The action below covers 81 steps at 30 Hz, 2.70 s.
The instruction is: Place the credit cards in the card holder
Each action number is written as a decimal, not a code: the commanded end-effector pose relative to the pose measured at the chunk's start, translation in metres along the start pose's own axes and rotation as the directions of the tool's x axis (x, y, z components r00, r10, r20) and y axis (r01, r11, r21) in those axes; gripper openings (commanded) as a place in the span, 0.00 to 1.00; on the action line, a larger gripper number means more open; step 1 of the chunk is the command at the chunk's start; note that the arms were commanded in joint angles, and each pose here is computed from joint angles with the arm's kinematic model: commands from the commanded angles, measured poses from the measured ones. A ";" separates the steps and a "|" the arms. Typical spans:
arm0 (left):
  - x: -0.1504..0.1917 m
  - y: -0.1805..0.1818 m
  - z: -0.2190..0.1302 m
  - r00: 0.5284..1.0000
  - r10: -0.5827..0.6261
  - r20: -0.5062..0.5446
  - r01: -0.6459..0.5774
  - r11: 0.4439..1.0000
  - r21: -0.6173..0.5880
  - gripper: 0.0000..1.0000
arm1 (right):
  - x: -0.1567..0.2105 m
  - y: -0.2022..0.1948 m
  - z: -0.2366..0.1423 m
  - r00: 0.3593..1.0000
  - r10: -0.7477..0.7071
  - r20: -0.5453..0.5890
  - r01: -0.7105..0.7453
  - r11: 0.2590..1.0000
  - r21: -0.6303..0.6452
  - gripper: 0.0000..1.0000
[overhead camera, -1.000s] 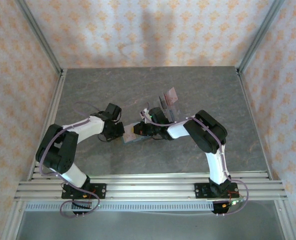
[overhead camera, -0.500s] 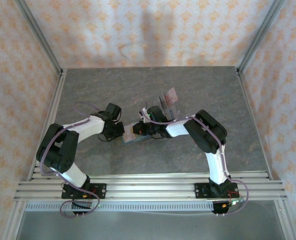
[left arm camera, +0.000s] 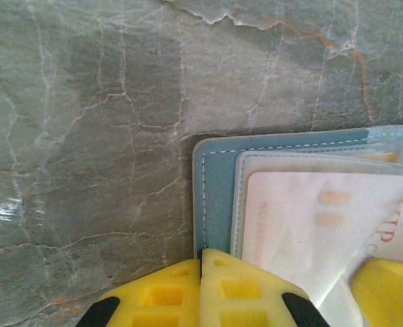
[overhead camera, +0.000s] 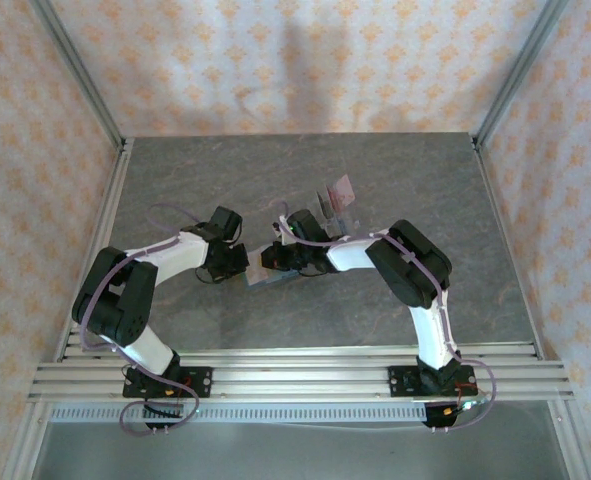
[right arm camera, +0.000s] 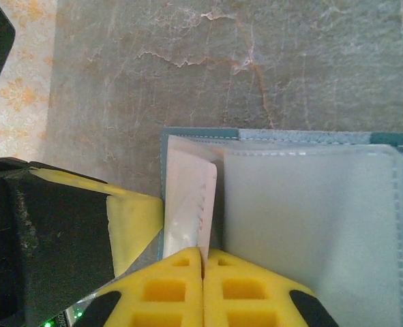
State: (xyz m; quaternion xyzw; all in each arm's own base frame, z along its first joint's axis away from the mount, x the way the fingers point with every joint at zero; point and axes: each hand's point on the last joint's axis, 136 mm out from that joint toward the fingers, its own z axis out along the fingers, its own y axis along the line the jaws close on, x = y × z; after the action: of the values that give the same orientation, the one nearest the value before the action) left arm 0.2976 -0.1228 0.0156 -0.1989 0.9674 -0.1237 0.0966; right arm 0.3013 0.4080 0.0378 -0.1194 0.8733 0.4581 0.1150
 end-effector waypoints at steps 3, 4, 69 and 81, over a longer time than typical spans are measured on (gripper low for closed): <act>0.007 0.010 0.019 1.000 -0.007 -0.014 0.007 1.000 -0.012 0.00 | 0.013 -0.003 0.001 0.999 -0.011 -0.048 0.015 0.997 0.080 0.19; 0.007 0.010 0.019 1.000 -0.005 -0.015 0.005 1.000 -0.011 0.00 | 0.012 -0.001 -0.001 0.999 -0.018 -0.045 0.022 0.996 0.086 0.21; 0.010 0.014 0.029 0.999 0.039 -0.038 -0.040 0.999 -0.027 0.00 | 0.013 -0.086 -0.041 0.913 -0.279 -0.297 0.407 0.583 0.703 0.13; 0.011 0.014 0.029 0.998 0.041 -0.038 -0.042 0.999 -0.026 0.00 | 0.009 -0.075 -0.049 0.914 -0.303 -0.269 0.401 0.582 0.707 0.00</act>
State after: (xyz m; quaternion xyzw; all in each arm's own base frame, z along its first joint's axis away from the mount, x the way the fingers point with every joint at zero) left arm 0.2981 -0.1231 0.0143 -0.1836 0.9695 -0.1253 0.1034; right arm 0.3310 0.3573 0.0297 -0.2524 0.9350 0.0731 0.2383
